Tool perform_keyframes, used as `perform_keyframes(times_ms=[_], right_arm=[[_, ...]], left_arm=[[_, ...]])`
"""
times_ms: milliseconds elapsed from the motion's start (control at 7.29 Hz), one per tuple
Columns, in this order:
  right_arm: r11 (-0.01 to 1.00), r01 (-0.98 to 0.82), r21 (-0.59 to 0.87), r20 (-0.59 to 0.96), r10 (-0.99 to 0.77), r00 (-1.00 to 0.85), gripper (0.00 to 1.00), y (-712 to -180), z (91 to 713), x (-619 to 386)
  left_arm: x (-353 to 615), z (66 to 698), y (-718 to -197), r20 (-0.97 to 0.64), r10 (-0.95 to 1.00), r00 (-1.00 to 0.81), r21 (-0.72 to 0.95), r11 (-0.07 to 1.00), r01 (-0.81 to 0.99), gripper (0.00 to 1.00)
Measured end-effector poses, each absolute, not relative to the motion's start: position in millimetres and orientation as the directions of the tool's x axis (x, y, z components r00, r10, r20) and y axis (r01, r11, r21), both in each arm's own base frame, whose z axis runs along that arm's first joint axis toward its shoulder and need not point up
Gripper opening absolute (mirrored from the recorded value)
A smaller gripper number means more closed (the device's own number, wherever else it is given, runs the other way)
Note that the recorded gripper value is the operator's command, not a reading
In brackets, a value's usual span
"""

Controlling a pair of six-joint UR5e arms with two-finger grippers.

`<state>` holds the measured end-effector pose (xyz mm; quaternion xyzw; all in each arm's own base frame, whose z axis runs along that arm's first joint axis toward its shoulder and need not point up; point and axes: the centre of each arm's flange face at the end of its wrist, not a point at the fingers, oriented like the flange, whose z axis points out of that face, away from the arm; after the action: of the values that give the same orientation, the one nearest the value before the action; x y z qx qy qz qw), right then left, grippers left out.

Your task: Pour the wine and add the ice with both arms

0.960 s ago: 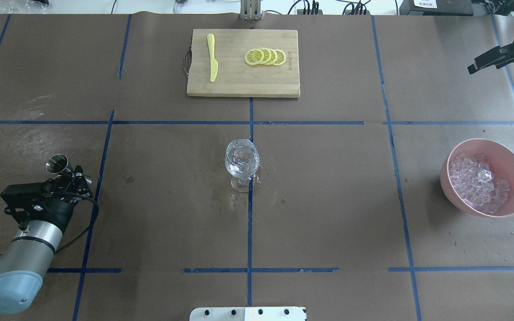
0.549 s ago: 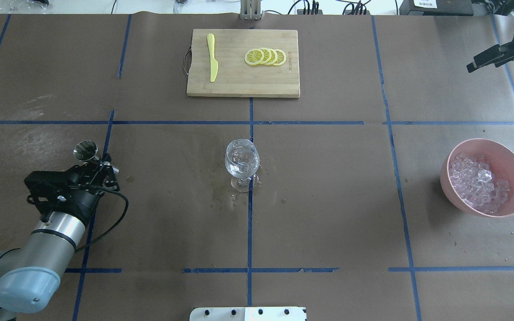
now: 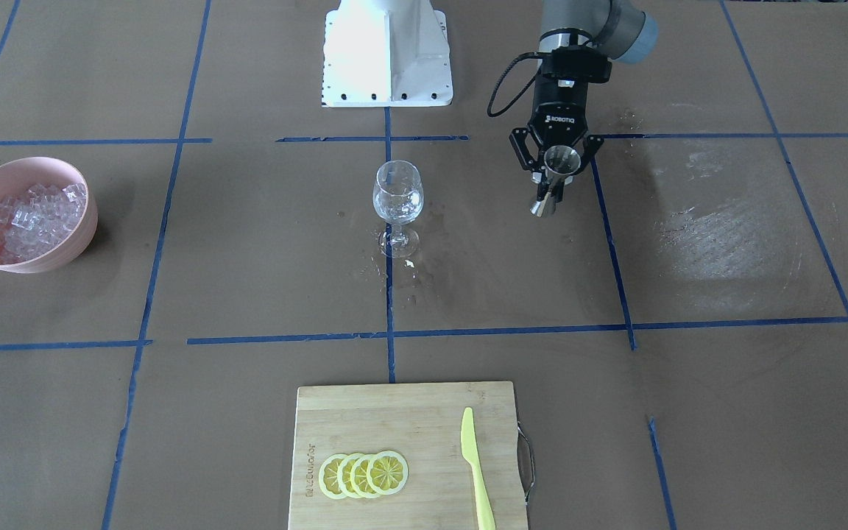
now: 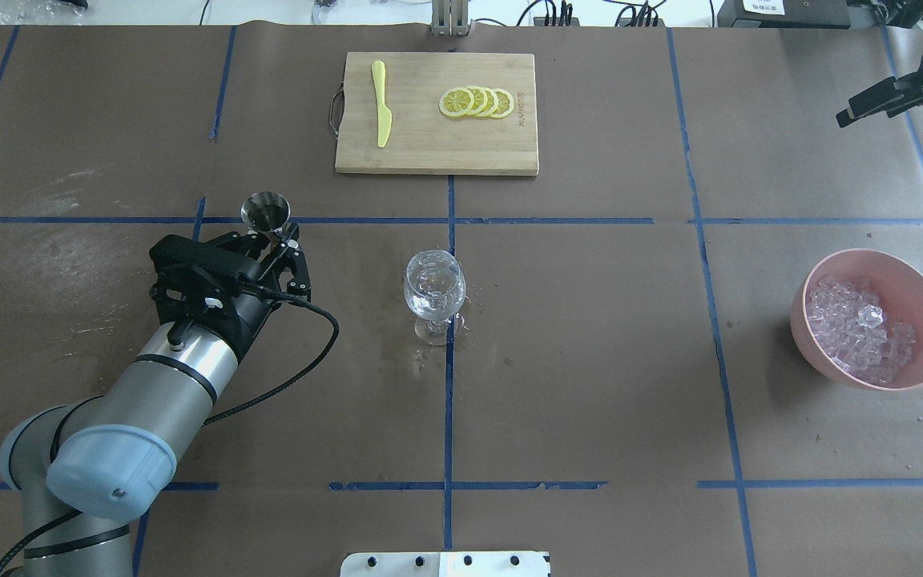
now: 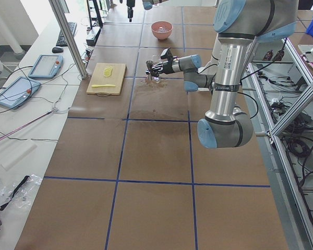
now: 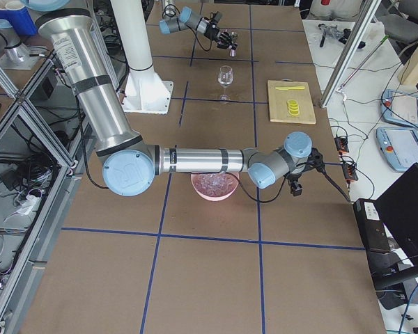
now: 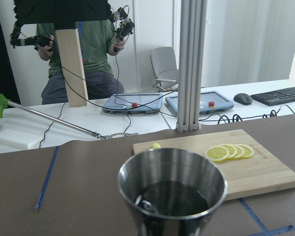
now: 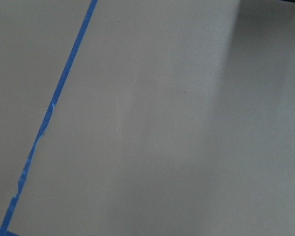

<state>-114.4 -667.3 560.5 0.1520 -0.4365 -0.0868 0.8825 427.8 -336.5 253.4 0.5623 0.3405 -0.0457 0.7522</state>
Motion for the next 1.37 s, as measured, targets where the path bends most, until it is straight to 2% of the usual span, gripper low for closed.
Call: perform_keyframes(times_ms=[412, 686, 1097, 1372], right_arm=[[0.938, 0.019, 0.347, 0.742, -0.287, 0.606, 1.0, -669, 559, -114], [0.936, 0.018, 0.35, 0.74, -0.289, 0.607, 1.0, -670, 557, -115], [0.936, 0.018, 0.351, 0.74, -0.29, 0.607, 1.0, -670, 557, -115], [0.936, 0.018, 0.351, 0.74, -0.289, 0.607, 1.0, -670, 557, -115]], left_arm=[[440, 214, -339, -0.444, 0.48, 0.756, 0.89, 0.334, 0.31, 0.0], [450, 211, -336, -0.322, 0.577, 0.751, 0.938, 0.305, 0.168, 0.0], [459, 198, -339, -0.113, 0.631, 0.767, 0.972, 0.229, -0.045, 0.0], [467, 189, -342, -0.042, 0.636, 0.77, 0.968, 0.218, -0.127, 0.0]])
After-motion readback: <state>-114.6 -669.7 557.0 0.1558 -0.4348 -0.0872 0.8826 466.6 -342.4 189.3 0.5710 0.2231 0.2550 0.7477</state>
